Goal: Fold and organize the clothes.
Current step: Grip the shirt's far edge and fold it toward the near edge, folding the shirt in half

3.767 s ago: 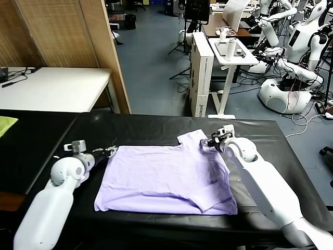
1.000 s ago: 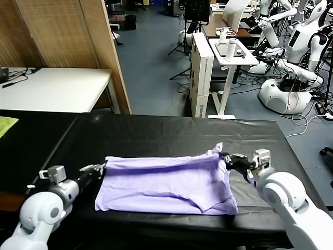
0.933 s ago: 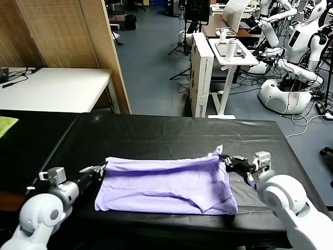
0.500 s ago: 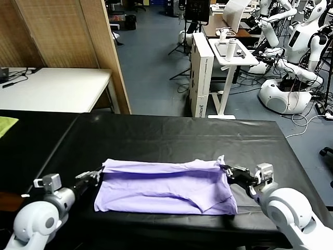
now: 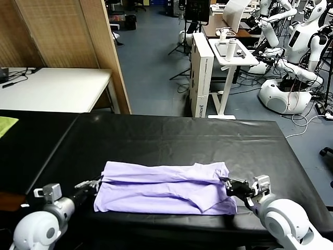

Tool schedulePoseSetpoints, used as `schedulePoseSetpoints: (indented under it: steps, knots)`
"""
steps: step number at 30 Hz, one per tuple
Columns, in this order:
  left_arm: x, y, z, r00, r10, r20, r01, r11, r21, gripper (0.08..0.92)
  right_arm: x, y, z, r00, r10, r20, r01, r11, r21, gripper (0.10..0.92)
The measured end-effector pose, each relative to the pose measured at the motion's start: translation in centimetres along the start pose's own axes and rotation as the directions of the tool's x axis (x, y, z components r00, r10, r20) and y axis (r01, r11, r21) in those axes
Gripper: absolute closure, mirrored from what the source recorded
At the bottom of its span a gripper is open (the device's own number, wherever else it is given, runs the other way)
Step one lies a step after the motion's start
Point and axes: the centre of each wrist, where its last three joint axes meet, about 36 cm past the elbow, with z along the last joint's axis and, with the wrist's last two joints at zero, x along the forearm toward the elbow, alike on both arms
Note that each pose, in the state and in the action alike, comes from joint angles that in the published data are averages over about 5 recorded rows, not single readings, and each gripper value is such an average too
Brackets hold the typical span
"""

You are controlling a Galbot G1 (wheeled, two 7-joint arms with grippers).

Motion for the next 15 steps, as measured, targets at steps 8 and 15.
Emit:
schedulePoseSetpoints:
  steps: [8,15]
  knots:
    - [0.8,-0.7,0.3,1.0000,-0.008,0.005,0.008,1.000,0.008,0.819,0.0,0.2,0.0,1.000,-0.005,0.000,0.005,1.000,0.001,0.882]
    - [1.7,-1.1,0.7,0.9997,-0.024,0.007,0.024,1.000,0.020,0.819,0.5,0.4,0.1,1.000,-0.009,-0.001,0.009,1.000,0.008,0.882]
